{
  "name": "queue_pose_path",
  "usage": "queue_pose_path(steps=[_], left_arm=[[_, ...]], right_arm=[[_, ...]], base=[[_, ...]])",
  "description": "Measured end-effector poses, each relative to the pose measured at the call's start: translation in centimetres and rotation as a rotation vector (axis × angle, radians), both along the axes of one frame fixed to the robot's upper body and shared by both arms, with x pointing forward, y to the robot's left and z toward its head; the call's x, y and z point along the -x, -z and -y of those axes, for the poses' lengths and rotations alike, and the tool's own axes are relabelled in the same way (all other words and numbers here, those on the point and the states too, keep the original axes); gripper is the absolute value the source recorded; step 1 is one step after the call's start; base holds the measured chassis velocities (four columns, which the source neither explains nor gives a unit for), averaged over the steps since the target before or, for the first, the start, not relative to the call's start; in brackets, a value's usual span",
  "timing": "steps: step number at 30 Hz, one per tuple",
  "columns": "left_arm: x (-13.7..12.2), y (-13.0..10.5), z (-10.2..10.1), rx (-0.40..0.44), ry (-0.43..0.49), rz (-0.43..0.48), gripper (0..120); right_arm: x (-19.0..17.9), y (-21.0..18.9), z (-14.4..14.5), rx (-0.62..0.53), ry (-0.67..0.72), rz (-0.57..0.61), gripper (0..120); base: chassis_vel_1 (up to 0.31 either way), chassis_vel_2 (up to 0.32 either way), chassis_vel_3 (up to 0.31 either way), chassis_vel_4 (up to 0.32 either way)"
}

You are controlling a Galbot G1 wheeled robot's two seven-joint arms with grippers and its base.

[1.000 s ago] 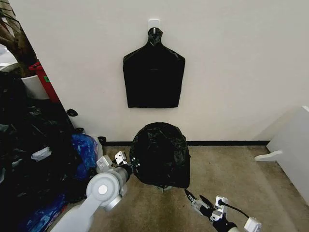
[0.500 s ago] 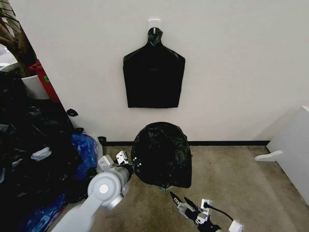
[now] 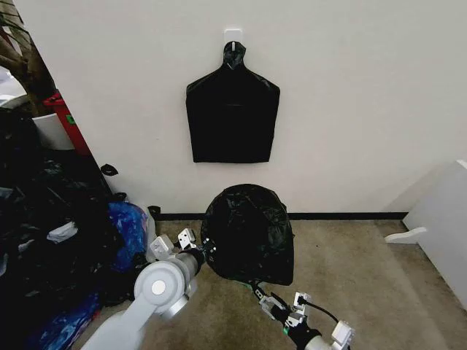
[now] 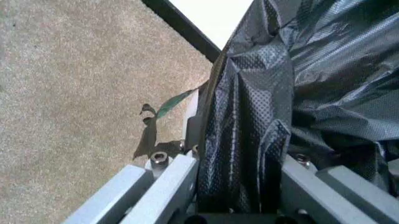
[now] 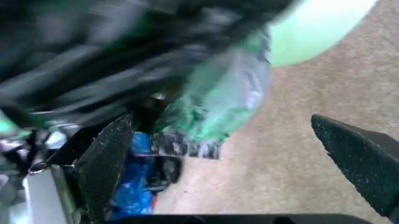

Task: Place the garbage bag over the trash bin.

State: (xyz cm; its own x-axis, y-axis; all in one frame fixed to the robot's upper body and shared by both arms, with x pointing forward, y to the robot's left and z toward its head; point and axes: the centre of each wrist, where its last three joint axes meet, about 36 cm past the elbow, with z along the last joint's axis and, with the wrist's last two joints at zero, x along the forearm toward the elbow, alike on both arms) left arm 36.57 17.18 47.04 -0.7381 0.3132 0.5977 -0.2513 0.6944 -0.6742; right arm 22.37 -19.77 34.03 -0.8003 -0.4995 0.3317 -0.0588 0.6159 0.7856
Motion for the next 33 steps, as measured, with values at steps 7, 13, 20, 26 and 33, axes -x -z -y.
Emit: queue_pose_path(steps=[7, 13, 20, 26, 33], left_arm=[[0.4, -0.9, 0.0, 0.013, 0.008, 0.01, 1], [0.8, -1.2, 0.0, 0.022, 0.015, 0.009, 1], [1.0, -1.4, 0.1, 0.029, 0.019, 0.005, 0], [0.8, -0.9, -0.4, -0.033, 0.018, 0.045, 0], [0.4, 2.8, -2.2, -0.169, 0.066, 0.223, 0]], right_arm=[[-1.0, 3.0, 0.6, 0.092, 0.02, -0.048, 100], [-0.7, 6.1, 1.7, 0.158, 0.043, -0.099, 100], [-0.6, 7.9, 2.4, 0.222, 0.06, -0.106, 100], [0.8, 8.1, 4.0, 0.346, 0.007, 0.001, 100], [1.8, 6.7, 9.7, 0.473, -0.005, 0.125, 100]], base=[[0.0, 0.0, 0.0, 0.0], [0.0, 0.0, 0.0, 0.0], [0.0, 0.0, 0.0, 0.0], [0.0, 0.0, 0.0, 0.0], [0.0, 0.0, 0.0, 0.0]])
